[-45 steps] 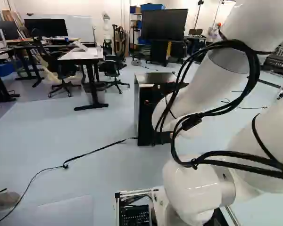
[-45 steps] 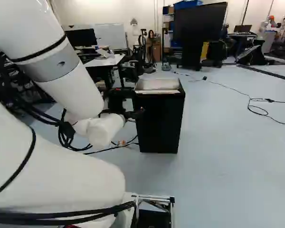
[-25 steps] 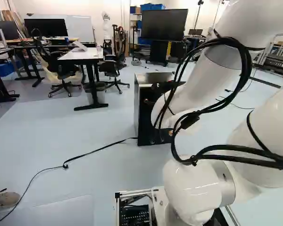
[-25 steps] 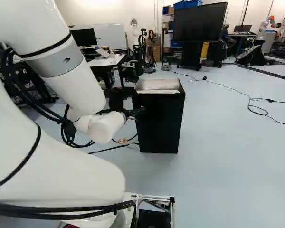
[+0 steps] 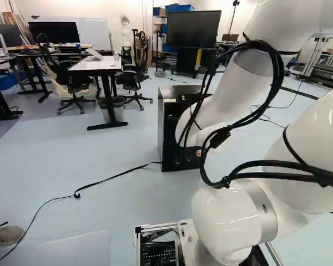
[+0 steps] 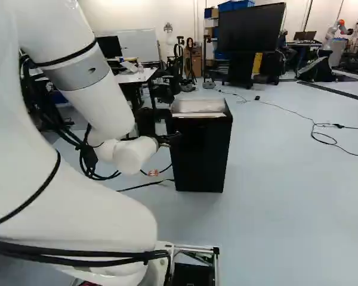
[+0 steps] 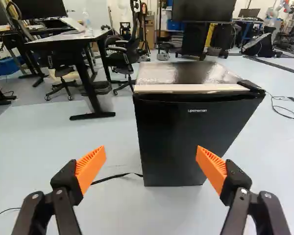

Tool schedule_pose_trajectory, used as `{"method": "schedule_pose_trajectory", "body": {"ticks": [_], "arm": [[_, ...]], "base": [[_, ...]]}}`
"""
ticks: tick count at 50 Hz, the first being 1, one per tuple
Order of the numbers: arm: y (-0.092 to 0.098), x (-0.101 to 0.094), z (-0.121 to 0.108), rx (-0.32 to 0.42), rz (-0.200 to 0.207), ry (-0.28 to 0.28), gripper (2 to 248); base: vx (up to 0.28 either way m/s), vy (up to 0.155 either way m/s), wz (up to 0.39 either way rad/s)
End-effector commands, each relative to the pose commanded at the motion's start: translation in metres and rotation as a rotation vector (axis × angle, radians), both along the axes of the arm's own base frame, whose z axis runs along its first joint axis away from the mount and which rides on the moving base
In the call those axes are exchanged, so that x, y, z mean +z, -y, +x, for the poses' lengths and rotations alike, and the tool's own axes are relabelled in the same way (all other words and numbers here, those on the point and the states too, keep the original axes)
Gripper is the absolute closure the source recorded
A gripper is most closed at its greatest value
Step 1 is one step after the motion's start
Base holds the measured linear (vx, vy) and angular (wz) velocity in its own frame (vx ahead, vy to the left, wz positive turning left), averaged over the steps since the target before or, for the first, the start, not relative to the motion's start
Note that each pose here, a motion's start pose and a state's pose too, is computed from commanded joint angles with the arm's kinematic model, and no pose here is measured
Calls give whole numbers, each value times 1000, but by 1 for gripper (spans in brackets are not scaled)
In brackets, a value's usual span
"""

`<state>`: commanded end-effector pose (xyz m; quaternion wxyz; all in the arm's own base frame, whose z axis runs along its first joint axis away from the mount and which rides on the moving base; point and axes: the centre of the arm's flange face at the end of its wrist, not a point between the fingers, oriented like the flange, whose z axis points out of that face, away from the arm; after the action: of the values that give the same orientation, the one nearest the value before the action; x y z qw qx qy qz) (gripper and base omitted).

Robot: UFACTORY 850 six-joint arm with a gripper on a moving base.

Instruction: Open the fridge door

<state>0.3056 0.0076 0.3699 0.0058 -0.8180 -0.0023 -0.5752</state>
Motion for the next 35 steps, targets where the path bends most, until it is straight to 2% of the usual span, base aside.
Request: {"method": "schedule_pose_trajectory", "body": {"ticks": [35], "arm": [[-31, 2, 34, 3, 38, -9, 3]], "base": [[0, 0, 0]]}}
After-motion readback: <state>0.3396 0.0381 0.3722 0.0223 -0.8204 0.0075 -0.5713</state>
